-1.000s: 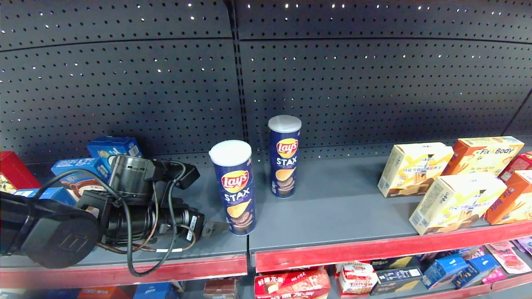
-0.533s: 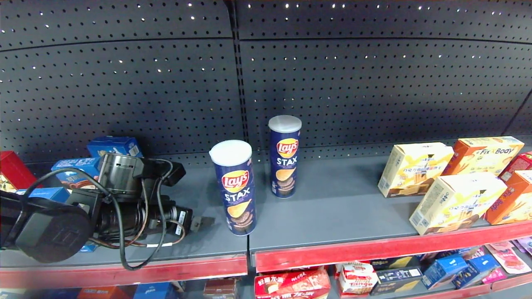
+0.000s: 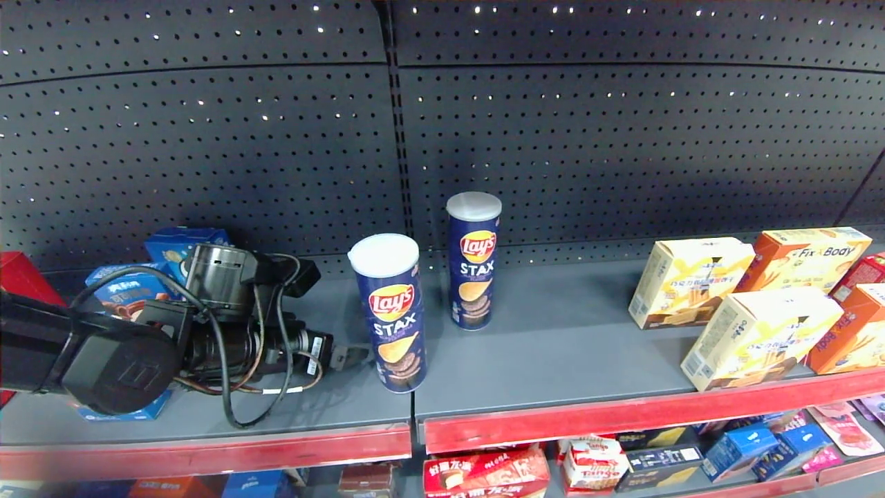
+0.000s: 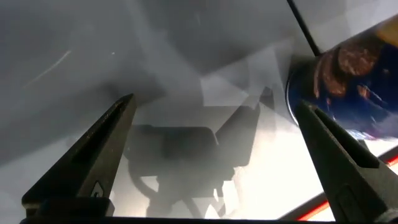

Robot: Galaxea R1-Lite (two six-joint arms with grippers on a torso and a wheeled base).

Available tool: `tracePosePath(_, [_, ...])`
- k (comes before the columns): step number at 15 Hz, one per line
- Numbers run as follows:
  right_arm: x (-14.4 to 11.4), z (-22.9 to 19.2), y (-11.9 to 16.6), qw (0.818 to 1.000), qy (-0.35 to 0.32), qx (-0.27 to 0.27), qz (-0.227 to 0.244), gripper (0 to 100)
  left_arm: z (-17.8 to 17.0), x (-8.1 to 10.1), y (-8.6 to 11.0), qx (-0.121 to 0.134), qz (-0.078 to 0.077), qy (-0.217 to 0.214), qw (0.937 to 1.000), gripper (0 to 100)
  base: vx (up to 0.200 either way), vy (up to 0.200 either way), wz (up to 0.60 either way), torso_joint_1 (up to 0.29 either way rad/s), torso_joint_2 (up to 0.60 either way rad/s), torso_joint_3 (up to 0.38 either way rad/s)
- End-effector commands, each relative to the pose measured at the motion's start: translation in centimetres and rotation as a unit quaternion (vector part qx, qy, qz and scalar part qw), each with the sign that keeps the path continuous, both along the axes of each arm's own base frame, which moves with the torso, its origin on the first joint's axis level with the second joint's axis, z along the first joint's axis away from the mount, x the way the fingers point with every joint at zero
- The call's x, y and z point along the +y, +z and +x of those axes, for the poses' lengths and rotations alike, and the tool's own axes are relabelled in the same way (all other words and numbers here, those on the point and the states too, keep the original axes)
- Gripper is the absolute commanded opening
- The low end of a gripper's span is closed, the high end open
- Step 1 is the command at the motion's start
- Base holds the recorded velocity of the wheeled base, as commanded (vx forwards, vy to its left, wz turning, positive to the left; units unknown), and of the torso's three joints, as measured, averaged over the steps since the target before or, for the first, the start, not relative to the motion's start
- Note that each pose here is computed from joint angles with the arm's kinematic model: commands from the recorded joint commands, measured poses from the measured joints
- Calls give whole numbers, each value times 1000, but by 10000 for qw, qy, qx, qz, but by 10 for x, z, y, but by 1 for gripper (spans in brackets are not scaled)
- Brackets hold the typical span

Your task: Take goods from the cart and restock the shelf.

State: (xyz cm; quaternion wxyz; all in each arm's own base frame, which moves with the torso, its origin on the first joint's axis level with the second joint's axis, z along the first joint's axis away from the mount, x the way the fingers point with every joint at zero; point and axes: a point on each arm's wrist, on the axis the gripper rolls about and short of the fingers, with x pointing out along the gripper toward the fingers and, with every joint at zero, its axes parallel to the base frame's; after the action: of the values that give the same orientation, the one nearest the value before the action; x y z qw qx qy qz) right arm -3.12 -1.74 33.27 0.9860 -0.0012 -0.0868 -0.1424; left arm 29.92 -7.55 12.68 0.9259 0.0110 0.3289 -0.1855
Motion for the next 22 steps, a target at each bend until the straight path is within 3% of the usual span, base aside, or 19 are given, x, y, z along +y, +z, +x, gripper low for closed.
tracePosePath(1, [0, 1, 0, 10000, 0, 12, -5, 100, 2, -6, -5, 61, 13, -88, 9999, 100, 0, 0, 0, 0, 0, 0])
tracePosePath(6, [0, 0, 0, 10000, -7, 4, -3, 100, 6, -20, -7, 67, -1, -284, 9996, 100, 0, 0, 0, 0, 0, 0])
tracePosePath(18, [0, 0, -1, 10000, -7, 19, -6, 100, 10, -34, -6, 5, -46, -466, 9989, 100, 0, 0, 0, 0, 0, 0])
tracePosePath(22, [0, 0, -1, 10000, -7, 19, -6, 100, 14, -50, -7, 51, -216, -508, 9985, 100, 0, 0, 0, 0, 0, 0])
